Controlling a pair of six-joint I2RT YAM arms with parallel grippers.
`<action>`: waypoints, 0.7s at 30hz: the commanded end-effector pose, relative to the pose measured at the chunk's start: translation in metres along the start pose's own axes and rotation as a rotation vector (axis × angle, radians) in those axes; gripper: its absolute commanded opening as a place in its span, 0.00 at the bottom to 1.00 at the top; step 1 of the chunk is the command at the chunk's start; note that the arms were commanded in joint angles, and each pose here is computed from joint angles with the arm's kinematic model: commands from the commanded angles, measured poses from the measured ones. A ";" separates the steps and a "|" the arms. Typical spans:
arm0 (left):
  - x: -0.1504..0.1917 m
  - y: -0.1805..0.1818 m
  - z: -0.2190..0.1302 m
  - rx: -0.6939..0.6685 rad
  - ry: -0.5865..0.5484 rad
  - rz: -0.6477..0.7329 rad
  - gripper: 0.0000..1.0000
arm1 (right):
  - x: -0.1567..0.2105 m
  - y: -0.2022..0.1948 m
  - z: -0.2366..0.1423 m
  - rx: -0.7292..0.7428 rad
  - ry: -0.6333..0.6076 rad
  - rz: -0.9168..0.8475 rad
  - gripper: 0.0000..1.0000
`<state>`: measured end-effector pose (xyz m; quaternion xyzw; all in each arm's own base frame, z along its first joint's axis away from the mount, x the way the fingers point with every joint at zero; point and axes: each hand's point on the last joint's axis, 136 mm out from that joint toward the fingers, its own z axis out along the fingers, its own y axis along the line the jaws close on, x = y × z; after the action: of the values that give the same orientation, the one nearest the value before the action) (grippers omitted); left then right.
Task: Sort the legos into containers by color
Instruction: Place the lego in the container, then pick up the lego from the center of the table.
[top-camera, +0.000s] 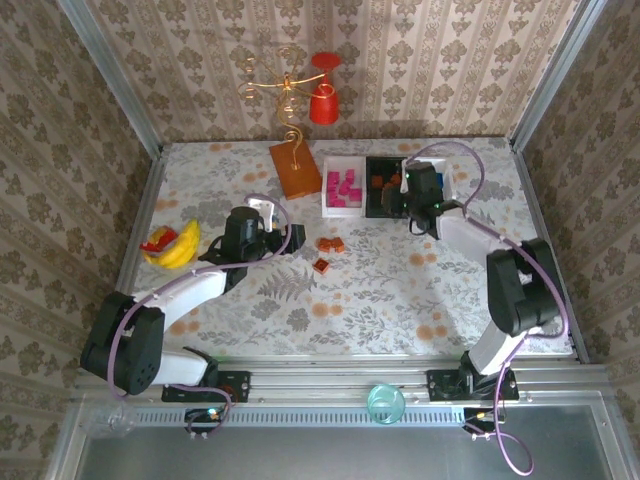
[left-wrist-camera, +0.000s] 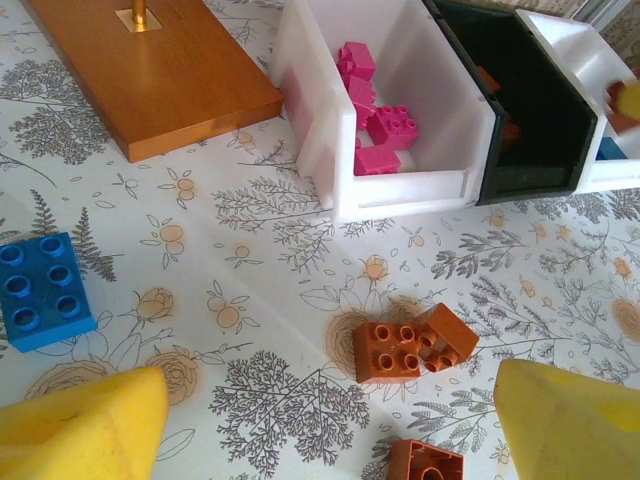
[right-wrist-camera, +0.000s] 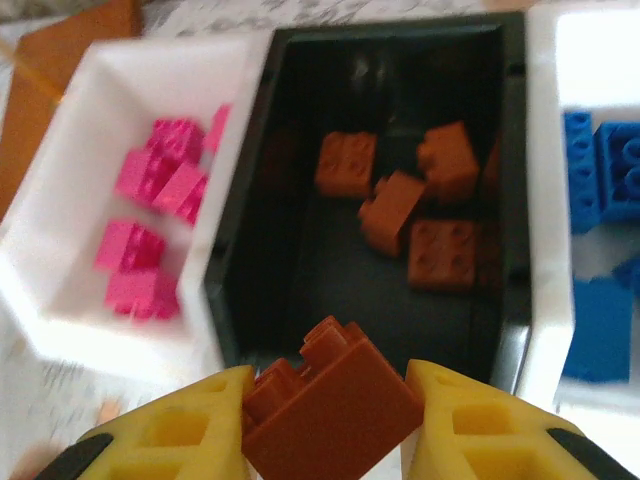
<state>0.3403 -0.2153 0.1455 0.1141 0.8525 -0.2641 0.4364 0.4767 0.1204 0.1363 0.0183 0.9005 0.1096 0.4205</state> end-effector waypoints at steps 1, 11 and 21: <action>-0.009 -0.008 -0.001 0.025 -0.019 0.000 0.86 | -0.015 0.001 0.028 0.010 -0.007 0.055 0.33; -0.011 -0.006 -0.005 0.005 -0.026 0.016 0.86 | -0.048 0.003 0.031 0.003 -0.045 0.092 0.62; -0.010 0.006 -0.006 -0.043 -0.035 0.006 0.86 | 0.015 0.061 -0.054 -0.152 -0.050 -0.022 0.77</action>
<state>0.3420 -0.2117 0.1479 0.1083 0.8524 -0.2558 0.4430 0.4482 0.1502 0.1732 0.0156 0.8805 0.1601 0.4459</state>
